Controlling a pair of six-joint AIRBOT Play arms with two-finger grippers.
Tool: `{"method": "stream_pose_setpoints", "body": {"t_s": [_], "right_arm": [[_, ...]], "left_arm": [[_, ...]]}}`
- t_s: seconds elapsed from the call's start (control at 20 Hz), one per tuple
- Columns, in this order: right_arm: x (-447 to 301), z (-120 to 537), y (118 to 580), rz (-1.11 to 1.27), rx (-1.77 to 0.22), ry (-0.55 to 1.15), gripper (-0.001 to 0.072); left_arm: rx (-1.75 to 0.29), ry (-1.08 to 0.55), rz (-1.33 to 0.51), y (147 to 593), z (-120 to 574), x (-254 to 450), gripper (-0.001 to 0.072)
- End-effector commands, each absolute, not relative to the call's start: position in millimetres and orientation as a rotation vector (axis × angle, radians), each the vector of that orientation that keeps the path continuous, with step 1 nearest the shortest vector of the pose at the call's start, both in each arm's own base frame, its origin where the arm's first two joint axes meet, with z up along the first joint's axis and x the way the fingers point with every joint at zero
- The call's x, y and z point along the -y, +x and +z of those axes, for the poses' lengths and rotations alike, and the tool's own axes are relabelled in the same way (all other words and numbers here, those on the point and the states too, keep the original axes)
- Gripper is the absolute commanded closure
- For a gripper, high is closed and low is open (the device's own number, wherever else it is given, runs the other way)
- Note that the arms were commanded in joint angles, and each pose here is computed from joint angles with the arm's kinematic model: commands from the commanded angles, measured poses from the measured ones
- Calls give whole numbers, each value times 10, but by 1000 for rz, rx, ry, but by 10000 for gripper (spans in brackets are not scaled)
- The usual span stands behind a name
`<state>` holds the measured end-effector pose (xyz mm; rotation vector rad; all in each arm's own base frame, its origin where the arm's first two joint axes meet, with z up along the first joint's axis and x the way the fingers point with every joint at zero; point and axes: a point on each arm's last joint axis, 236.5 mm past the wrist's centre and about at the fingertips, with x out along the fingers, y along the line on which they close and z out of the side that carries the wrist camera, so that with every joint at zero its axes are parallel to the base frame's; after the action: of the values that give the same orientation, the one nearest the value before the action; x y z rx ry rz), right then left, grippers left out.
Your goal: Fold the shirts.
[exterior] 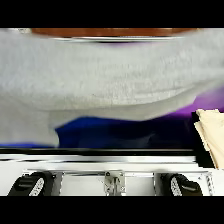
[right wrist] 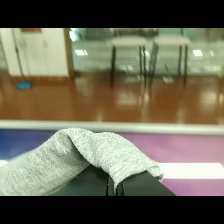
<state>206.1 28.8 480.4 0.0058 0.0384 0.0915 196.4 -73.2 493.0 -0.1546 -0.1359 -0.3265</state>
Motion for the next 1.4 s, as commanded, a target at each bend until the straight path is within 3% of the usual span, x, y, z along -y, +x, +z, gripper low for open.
{"method": "stream_pose_setpoints", "body": {"t_s": [0.0,0.25,0.35,0.65,0.85,0.95,1.0,1.05,1.1,1.15,1.35], "right_arm": [[-19,4058,1954,-22,-377,24,657],[47,2704,2493,37,-909,134,657],[128,2157,2843,34,-1028,184,657],[246,738,4325,37,-1048,404,657],[-80,61,4598,92,-1162,685,656],[-182,-29,4580,118,-1200,738,627],[-188,-31,4569,121,-1205,739,476],[-214,-18,4528,134,-1221,745,117],[-225,3,4438,171,-1254,717,18],[-172,29,4307,213,-1301,657,18],[463,62,3422,148,-1603,462,21]], "left_arm": [[-114,-24,-97,2049,4282,246,678],[-382,-28,-58,2842,3385,118,678],[-522,-50,-71,3224,2921,140,678],[-794,-255,-168,4390,1622,456,677],[-991,-482,-242,4696,748,831,678],[-1082,-548,-273,4680,454,997,674],[-1120,-568,-285,4651,356,1055,632],[-1152,-569,-290,4608,285,1071,525],[-1201,-559,-307,4503,239,1069,226],[-1249,-540,-320,4384,204,1016,46],[-1461,-523,-286,3807,88,525,55]]}}
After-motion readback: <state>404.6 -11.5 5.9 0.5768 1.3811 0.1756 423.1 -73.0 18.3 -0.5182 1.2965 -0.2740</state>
